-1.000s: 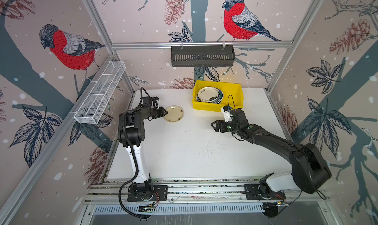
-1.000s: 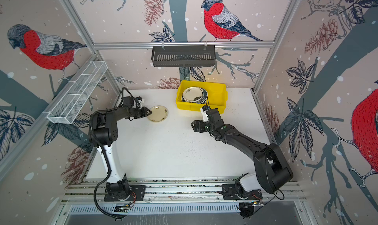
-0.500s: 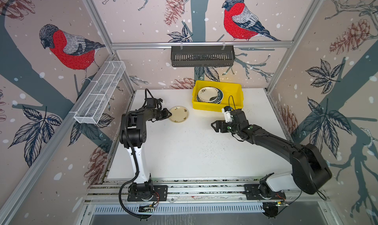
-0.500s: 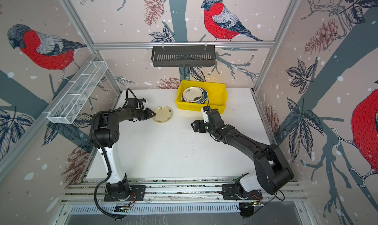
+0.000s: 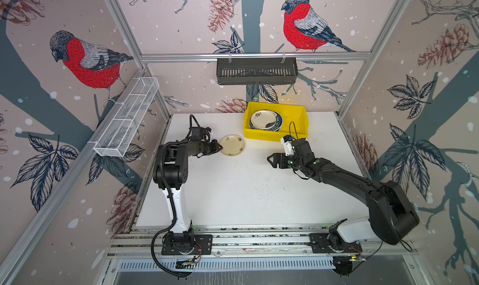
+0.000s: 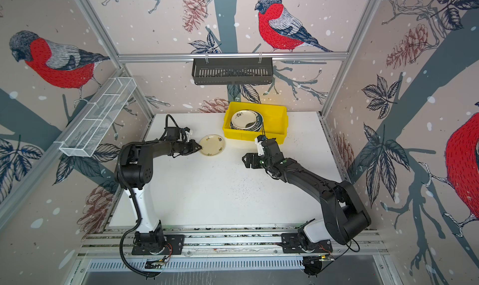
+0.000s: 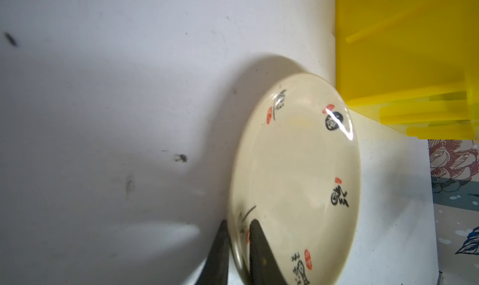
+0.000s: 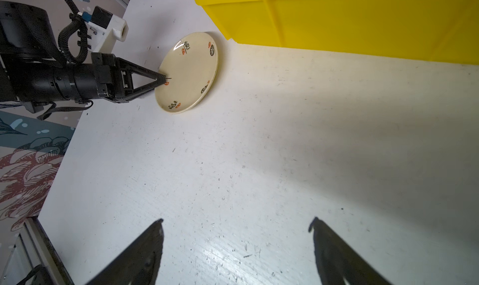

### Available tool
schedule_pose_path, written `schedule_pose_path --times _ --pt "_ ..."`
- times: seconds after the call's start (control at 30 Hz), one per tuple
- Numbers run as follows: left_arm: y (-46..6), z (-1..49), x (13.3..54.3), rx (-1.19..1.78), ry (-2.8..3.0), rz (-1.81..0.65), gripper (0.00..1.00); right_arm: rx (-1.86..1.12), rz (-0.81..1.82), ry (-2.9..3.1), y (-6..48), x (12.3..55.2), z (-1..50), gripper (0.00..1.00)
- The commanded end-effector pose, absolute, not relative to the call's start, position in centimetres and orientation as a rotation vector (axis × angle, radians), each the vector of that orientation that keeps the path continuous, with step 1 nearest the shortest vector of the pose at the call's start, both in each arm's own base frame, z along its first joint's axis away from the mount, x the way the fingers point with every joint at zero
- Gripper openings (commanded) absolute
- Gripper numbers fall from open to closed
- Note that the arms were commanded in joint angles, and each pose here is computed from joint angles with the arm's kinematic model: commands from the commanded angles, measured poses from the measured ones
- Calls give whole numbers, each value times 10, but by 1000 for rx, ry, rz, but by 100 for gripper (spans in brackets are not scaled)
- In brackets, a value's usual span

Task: Place the plates into the plastic bin on the countertop
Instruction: Pick up the plate from the top-center of the table.

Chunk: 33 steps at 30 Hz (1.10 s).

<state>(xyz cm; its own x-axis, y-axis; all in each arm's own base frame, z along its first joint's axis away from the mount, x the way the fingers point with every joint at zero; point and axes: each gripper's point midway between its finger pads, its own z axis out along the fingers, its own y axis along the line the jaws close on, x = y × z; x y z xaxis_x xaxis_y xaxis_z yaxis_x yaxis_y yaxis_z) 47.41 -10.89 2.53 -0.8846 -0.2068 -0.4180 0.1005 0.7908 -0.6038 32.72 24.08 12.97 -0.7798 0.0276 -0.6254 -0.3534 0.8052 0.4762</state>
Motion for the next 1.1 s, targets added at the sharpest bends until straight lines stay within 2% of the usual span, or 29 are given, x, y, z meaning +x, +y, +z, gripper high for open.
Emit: schedule_pose_path --times 0.0,0.1,0.3,0.67,0.83,1.07 --pt "-111 17 463 -119 2557 -893 16 -236 820 2325 246 330 138 89" --pt "-113 15 463 -125 2555 -910 8 -230 820 2328 245 329 137 89" --pt "-124 17 462 -109 2541 -935 0 -221 828 2343 247 331 134 90" --pt "-137 36 458 -119 2471 -1061 0 -222 865 2328 252 332 140 90" --pt "-145 67 454 -107 2362 -1143 0 -234 785 2301 252 331 147 99" --pt "-160 120 448 -56 2230 -1213 0 -221 763 2267 252 330 157 99"
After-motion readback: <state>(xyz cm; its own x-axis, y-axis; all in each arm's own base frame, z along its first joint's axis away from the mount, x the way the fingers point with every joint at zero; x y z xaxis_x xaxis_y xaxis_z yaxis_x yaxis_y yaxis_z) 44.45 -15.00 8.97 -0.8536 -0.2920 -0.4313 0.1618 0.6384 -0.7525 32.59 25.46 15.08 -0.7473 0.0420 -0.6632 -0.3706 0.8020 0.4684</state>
